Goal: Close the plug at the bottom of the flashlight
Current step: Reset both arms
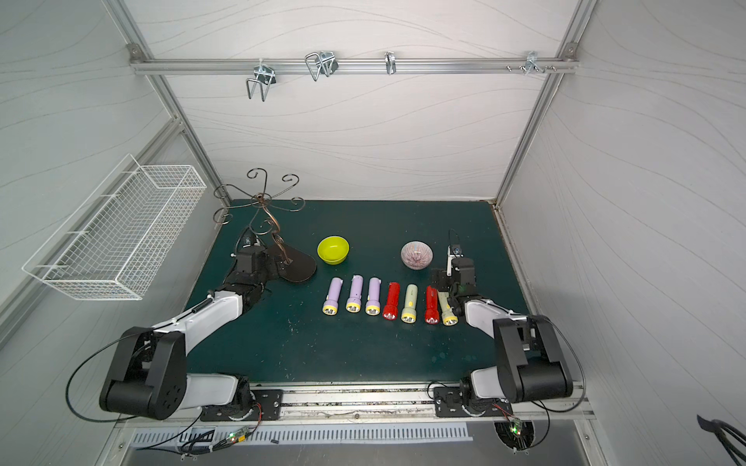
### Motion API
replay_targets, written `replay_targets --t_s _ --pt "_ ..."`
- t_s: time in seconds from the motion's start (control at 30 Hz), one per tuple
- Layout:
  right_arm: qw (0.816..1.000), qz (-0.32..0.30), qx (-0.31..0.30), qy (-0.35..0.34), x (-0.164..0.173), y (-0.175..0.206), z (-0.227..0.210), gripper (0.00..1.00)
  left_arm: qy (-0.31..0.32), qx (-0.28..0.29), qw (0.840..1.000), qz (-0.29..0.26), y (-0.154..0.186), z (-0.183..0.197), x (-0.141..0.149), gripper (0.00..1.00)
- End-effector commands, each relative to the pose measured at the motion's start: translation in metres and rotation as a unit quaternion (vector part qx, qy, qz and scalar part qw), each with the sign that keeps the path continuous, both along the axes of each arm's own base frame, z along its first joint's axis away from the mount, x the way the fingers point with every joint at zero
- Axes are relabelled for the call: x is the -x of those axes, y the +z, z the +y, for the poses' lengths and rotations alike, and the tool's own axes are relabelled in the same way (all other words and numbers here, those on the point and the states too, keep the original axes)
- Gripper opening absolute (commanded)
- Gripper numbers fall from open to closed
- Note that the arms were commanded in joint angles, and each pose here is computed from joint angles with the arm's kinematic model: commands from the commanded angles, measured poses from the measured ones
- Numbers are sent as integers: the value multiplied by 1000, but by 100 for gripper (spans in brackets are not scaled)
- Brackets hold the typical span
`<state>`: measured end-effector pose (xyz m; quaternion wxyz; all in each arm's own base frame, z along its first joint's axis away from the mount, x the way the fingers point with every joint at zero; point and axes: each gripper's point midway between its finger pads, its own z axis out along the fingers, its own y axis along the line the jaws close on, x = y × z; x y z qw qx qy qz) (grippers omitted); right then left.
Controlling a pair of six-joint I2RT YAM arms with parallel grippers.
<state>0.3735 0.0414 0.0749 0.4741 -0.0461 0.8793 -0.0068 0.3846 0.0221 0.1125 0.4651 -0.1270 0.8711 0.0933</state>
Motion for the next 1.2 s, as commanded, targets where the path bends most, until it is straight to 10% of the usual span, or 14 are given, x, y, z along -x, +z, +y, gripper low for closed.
replay_targets --t_s 0.0,0.37,1.17 --pt "996 -85 -8 15 -23 27 5 99 -1 -23 999 -30 -12 12 -15 100" --pt "992 -118 -30 44 -22 13 8 99 -28 4 991 -135 -17 22 -12 100" --pt "996 -78 -43 21 -31 5 -2 99 -103 21 989 -104 -23 -1 -17 100"
